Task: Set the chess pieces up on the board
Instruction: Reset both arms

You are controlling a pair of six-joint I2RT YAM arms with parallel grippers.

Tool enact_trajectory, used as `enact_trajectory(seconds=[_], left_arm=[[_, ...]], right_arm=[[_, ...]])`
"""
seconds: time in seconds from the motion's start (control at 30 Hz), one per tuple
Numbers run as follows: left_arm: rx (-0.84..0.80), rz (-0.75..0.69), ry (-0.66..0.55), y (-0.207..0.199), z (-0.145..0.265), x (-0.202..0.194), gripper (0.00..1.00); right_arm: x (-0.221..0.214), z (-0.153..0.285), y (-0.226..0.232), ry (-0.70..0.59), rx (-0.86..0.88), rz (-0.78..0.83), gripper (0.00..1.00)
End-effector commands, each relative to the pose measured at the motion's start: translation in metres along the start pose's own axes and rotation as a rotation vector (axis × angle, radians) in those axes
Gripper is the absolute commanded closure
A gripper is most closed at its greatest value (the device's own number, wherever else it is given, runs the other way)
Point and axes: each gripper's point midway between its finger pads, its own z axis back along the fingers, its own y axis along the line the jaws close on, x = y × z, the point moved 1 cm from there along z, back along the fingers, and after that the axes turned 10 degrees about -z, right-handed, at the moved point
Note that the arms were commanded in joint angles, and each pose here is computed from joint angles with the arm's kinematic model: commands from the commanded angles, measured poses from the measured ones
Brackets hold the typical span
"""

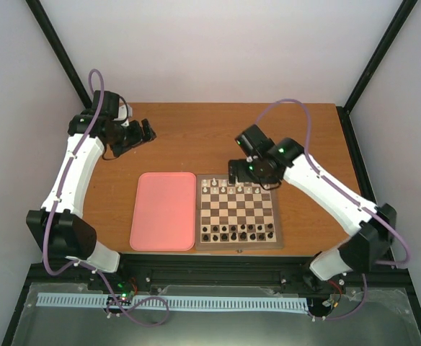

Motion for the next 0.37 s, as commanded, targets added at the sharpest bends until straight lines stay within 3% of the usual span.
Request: enact_trajectory(seconds=[0.0,0.33], left_arm=[[-0.009,-0.025,-0.005,-0.007,0.007,0.007,0.0],[0.043,-0.013,-0.013,0.0,0.019,0.002,0.0]], right_arm=[[0.026,0.001,0.02,-0.008,-0.001,0.067,0.0],[0.045,-0.001,0.038,-0.055,0.045,0.118,0.0]])
